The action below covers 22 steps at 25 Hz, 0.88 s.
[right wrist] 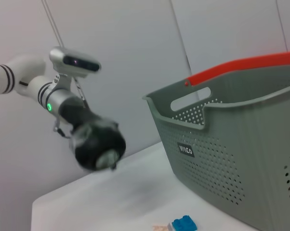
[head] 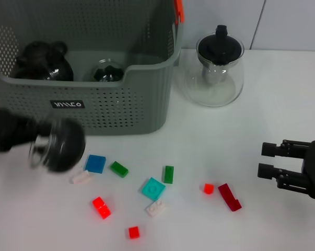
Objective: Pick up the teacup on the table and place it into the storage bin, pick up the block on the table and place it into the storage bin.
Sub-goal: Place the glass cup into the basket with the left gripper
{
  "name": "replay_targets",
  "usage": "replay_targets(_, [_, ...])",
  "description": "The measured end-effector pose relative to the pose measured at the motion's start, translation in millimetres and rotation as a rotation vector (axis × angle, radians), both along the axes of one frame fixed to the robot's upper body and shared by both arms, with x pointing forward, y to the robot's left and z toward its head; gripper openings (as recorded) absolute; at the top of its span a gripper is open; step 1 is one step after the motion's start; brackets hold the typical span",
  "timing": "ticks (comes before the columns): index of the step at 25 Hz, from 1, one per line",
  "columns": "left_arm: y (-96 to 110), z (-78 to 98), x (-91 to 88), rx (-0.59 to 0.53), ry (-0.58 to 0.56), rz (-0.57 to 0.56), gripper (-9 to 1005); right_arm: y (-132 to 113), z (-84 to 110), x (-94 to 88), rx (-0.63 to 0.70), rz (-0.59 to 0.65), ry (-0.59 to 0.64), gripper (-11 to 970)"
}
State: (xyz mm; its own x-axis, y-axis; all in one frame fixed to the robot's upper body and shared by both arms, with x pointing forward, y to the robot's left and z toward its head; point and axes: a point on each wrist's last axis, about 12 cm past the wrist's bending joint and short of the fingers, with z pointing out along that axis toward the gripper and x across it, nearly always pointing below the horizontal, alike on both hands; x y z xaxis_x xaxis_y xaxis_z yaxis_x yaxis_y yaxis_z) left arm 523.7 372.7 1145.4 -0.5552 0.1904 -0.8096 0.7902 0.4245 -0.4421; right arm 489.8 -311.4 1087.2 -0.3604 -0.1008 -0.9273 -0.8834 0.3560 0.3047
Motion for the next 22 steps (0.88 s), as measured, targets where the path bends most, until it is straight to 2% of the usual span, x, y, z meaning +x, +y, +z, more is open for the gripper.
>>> replay_targets(5, [-9.6, 25.5, 13.0, -0.261, -0.206, 0.056, 46, 1.4, 0.7, 1.2, 0.001, 0.003, -0.007, 582])
replay_targets(7, [-8.9, 36.1, 21.8, -0.357, -0.261, 0.142, 46, 2.1, 0.8, 1.5, 0.003, 0.003, -0.010, 582])
replay_targets(9, [-5.4, 45.8, 38.8, -0.405, -0.273, 0.295, 46, 2.9, 0.6, 1.6, 0.006, 0.003, -0.010, 582])
replay_targets(12, [-9.1, 55.1, 69.7, -0.313, -0.211, 0.446, 46, 4.0, -0.3, 1.8, 0.010, 0.001, -0.007, 582])
replay_targets(16, [-39.6, 60.3, 109.4, -0.013, -0.113, 0.498, 46, 4.0, -0.1, 2.4, 0.011, 0.000, -0.007, 582])
replay_targets(19, [-56.8, 66.8, 127.9, 0.176, -0.100, 0.523, 45, 4.8, 0.9, 4.0, 0.012, 0.002, -0.007, 582])
replay_targets(22, [-67.7, 69.0, 138.7, 0.316, -0.090, 0.526, 45, 5.6, 1.7, 5.4, 0.012, 0.005, -0.008, 582])
